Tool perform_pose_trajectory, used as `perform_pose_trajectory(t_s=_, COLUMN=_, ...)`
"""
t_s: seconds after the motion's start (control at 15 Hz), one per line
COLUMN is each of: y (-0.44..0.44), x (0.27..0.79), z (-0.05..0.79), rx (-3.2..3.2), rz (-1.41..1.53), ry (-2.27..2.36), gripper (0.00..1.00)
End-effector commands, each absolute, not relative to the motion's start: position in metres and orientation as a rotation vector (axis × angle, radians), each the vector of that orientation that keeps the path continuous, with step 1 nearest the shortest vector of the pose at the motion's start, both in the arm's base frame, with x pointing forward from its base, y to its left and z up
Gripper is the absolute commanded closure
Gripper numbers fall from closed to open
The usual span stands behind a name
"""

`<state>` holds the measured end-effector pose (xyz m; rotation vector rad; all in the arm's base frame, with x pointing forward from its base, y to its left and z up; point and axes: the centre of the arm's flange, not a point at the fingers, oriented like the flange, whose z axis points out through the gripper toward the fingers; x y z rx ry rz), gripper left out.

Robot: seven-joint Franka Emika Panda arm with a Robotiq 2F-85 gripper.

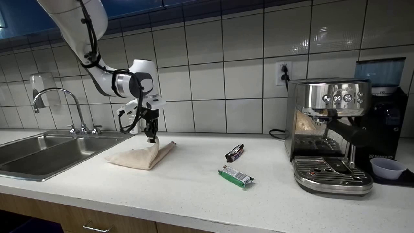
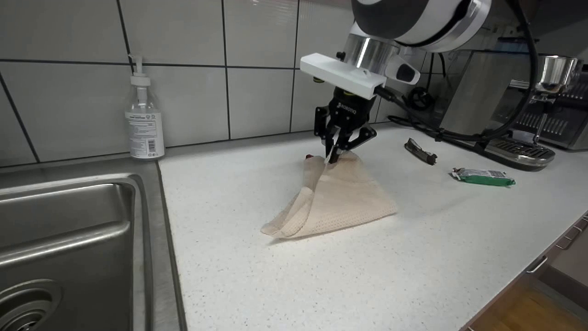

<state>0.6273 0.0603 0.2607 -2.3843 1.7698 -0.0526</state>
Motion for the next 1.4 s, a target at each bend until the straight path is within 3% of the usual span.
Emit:
perform_pose_trajectory(t_s=0.0, y=0.062, x=0.641, z=0.260, rx=-2.392, rz=-0.039, ry=1.807, gripper=0.98)
perform_pose_trajectory(t_s=0.07, y=0.062, x=0.642, z=0.258, rx=-2.396, rz=-0.036, ry=1.806, gripper=0.98)
perform_pose_trajectory(t_s=0.13, y=0.062, x=0.642, z=0.257, rx=-2.401, rz=-0.036, ry=1.803, gripper=0.65)
perform_pose_trajectory(t_s=0.2, y=0.062, x=0.642, z=0.256, rx=-2.404, rz=-0.035, ry=1.800, gripper=0.64)
perform_pose_trajectory(t_s=0.8, y=0.064, x=0.638, z=0.263, rx=-2.444, rz=-0.083, ry=1.785, gripper=0.01)
perform_pose_trajectory(t_s=1.33, y=0.075, x=0.627, z=0.273, rx=-2.516, rz=-0.134, ry=1.773, gripper=0.00)
